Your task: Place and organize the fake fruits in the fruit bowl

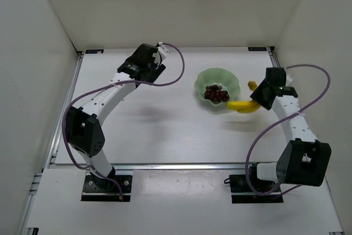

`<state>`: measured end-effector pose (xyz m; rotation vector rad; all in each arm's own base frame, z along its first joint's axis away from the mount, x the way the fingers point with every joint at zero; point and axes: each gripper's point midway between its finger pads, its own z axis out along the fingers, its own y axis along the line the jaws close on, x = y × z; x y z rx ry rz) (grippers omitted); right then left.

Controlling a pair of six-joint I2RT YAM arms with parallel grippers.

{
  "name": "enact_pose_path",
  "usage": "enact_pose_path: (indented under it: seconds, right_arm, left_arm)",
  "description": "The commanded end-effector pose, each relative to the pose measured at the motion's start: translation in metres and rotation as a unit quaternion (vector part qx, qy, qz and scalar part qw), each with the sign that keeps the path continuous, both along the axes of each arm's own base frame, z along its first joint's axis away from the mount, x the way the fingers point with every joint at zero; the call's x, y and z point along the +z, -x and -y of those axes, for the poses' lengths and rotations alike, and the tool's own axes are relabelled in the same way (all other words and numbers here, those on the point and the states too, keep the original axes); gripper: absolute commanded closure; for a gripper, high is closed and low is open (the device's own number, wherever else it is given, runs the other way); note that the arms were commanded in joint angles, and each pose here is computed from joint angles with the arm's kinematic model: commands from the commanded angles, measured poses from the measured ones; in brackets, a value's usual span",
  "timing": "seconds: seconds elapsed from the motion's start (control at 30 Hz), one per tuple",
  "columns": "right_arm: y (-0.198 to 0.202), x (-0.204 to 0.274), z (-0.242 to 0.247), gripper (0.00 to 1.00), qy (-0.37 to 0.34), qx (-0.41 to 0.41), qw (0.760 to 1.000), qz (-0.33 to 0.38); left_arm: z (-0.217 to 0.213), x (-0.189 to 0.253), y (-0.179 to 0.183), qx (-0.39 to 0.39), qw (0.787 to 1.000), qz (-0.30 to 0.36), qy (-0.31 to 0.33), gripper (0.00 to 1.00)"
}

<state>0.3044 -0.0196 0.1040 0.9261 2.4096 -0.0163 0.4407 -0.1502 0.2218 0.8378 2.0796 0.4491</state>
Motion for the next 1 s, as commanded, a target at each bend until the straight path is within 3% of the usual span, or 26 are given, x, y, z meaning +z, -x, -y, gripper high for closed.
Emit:
enact_pose_path:
  seconds: [0.0,0.13,0.3,0.33,0.4,0.43,0.53,0.63,0.67,0.73,0.9,0.97]
  right_arm:
    - [-0.053,0.102,0.004,0.91,0.089,0.115,0.981,0.130]
    - [-0.097,0.127,-0.037,0.82,0.132,0.260,0.946,0.145]
    - [-0.146,0.125,-0.069,0.80,0.196,0.324,0.917,0.122]
    - [-0.154,0.102,-0.083,0.80,0.190,0.343,0.915,0.094]
    - [-0.173,0.111,-0.096,0.80,0.179,0.350,0.914,0.102]
    - [-0.174,0.087,-0.106,0.80,0.163,0.365,0.914,0.066]
    - [-0.186,0.072,-0.126,0.80,0.139,0.380,0.913,0.053]
    - [-0.188,0.057,-0.132,0.69,0.120,0.380,0.916,0.035]
    - [-0.185,0.050,-0.133,0.59,0.115,0.384,0.916,0.024]
    - [-0.183,0.042,-0.133,0.51,0.113,0.386,0.915,0.009]
    - [-0.174,0.039,-0.137,0.18,0.106,0.395,0.913,-0.005]
    - [-0.171,0.047,-0.137,0.12,0.102,0.386,0.917,0.004]
  left_arm:
    - [-0.045,0.028,0.007,0.050,0.998,0.027,0.015,0.01]
    - [-0.069,0.021,0.008,0.081,0.996,0.020,0.024,0.01]
    - [-0.087,0.017,0.016,0.098,0.995,0.016,0.022,0.01]
    - [-0.089,0.017,0.019,0.098,0.995,0.016,0.022,0.01]
    - [-0.096,0.016,0.023,0.104,0.994,0.012,0.019,0.01]
    - [-0.100,0.019,0.023,0.112,0.993,0.017,0.025,0.01]
    - [-0.109,0.014,0.027,0.121,0.992,0.012,0.022,0.01]
    - [-0.112,0.009,0.030,0.125,0.992,0.006,0.026,0.01]
    - [-0.112,0.009,0.030,0.125,0.992,0.006,0.026,0.01]
    - [-0.116,0.009,0.030,0.130,0.991,0.006,0.026,0.01]
    - [-0.114,0.002,0.027,0.129,0.991,-0.005,0.028,0.01]
    - [-0.113,0.003,0.024,0.129,0.991,-0.004,0.029,0.01]
